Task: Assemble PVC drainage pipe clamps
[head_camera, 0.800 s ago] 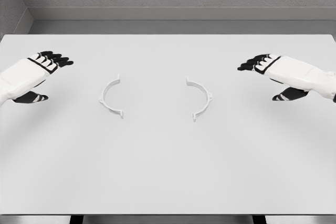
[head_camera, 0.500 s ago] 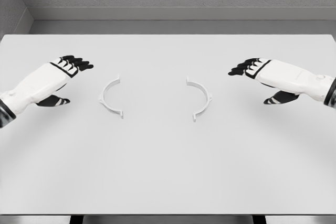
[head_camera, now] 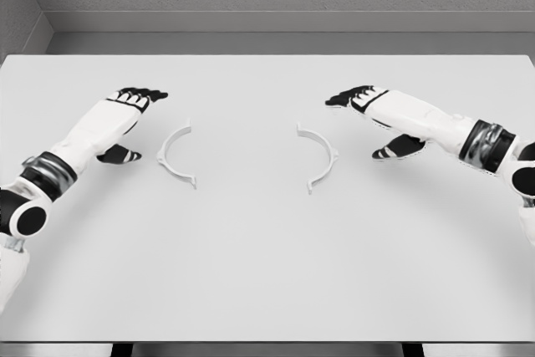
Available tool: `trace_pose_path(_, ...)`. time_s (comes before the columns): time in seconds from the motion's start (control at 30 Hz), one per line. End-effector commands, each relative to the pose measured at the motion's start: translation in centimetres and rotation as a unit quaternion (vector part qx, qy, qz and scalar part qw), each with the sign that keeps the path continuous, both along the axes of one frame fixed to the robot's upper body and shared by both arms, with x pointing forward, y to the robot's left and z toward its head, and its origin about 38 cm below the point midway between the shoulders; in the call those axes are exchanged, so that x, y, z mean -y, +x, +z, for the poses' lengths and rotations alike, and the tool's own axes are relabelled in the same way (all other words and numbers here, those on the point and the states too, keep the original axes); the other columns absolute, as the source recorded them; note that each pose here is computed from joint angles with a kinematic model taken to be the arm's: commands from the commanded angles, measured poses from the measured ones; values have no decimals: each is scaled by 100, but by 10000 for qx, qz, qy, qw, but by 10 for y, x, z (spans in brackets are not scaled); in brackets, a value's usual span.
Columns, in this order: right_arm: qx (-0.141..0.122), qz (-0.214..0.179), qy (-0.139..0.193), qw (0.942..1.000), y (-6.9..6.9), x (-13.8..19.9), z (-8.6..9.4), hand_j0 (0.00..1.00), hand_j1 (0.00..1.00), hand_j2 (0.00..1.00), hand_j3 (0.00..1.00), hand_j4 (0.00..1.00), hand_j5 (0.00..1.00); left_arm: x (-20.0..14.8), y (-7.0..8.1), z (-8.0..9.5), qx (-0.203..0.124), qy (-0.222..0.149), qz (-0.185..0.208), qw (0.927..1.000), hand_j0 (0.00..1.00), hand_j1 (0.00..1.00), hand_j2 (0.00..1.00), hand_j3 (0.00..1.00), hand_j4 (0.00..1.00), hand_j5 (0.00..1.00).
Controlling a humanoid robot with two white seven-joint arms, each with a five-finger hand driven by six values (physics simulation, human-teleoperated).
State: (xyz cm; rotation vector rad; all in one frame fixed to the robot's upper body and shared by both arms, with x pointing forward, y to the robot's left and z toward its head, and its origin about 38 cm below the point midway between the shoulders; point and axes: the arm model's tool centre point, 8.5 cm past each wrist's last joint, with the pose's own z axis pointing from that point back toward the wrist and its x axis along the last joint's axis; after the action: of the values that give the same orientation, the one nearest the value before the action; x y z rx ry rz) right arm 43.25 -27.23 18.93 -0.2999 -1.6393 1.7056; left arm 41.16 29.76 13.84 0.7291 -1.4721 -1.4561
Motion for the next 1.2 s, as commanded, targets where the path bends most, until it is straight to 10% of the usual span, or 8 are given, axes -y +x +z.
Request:
trace_pose_path(0.0,-219,-120,42,9997,6,-2,-18,100,100,100,100,100,100,3,0,-5,-95,-16,91,9999,100,100,100,100,100,100)
trace_pose_path(1.17,-858,-368,225,9954,47,-23,-51,100,100,100,100,100,100,37,17,-16,-297,-220,475,9982,100,100,100,100,100,100)
